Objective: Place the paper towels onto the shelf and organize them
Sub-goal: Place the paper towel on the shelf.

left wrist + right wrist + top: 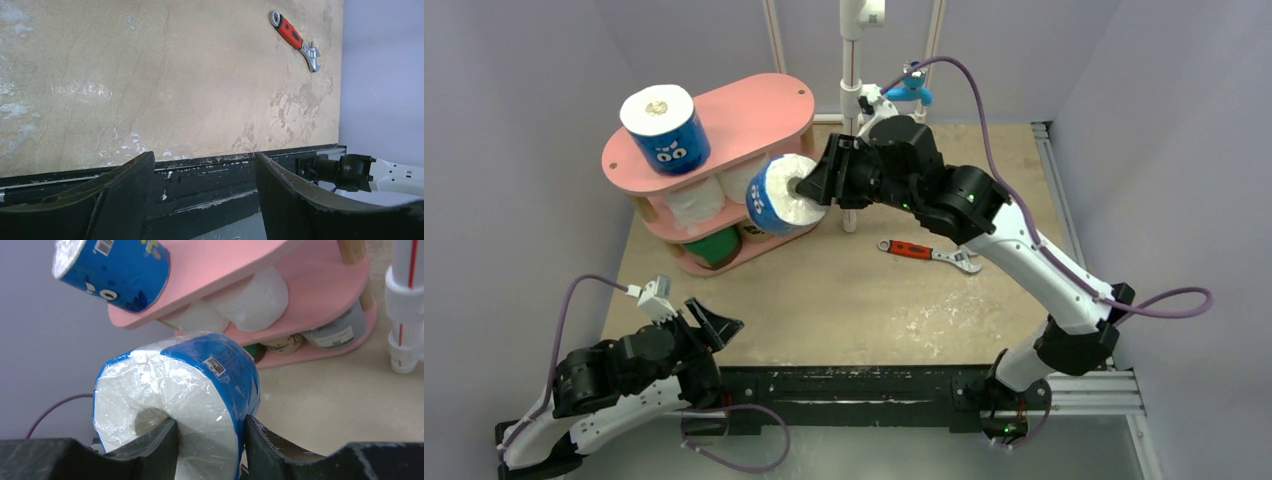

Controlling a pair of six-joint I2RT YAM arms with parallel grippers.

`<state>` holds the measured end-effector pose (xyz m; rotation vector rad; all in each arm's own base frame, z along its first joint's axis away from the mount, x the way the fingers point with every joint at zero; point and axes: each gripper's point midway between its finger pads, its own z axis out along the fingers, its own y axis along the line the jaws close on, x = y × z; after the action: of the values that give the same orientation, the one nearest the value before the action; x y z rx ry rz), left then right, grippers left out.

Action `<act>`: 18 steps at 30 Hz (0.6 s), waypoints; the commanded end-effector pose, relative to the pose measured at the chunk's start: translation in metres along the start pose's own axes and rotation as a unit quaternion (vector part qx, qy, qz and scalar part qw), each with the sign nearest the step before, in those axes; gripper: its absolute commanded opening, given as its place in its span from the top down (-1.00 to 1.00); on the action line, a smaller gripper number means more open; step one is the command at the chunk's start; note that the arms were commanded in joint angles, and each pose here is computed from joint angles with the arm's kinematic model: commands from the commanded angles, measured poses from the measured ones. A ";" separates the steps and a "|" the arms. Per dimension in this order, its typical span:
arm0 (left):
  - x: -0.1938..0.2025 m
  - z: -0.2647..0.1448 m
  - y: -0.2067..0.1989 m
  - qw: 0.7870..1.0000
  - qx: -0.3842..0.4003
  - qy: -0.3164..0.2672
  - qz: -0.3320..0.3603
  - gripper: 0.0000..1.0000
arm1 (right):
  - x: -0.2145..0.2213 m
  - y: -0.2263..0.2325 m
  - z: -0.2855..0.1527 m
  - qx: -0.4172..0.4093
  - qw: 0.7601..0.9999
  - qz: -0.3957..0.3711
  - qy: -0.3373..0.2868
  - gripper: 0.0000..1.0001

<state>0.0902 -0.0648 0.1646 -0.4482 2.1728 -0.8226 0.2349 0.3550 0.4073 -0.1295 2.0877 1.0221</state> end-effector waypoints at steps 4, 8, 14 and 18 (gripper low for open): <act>0.003 0.004 -0.006 1.000 -0.007 0.007 -0.005 -0.43 | -0.084 0.052 0.012 -0.045 0.990 0.013 -0.135 1.00; 0.002 0.005 -0.006 1.000 -0.011 0.005 -0.001 -0.43 | -0.101 0.061 0.030 -0.055 0.983 0.037 -0.172 1.00; 0.000 0.005 -0.006 1.000 -0.010 0.001 0.001 -0.43 | -0.116 0.073 0.052 -0.069 0.976 0.051 -0.202 1.00; -0.001 0.005 -0.006 1.000 -0.011 -0.001 0.005 -0.43 | -0.125 0.077 0.062 -0.071 0.971 0.057 -0.221 1.00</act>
<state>0.0914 -0.0691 0.1636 -0.4474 2.1943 -0.8021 0.3152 0.4228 0.4435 0.0221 1.8852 1.0156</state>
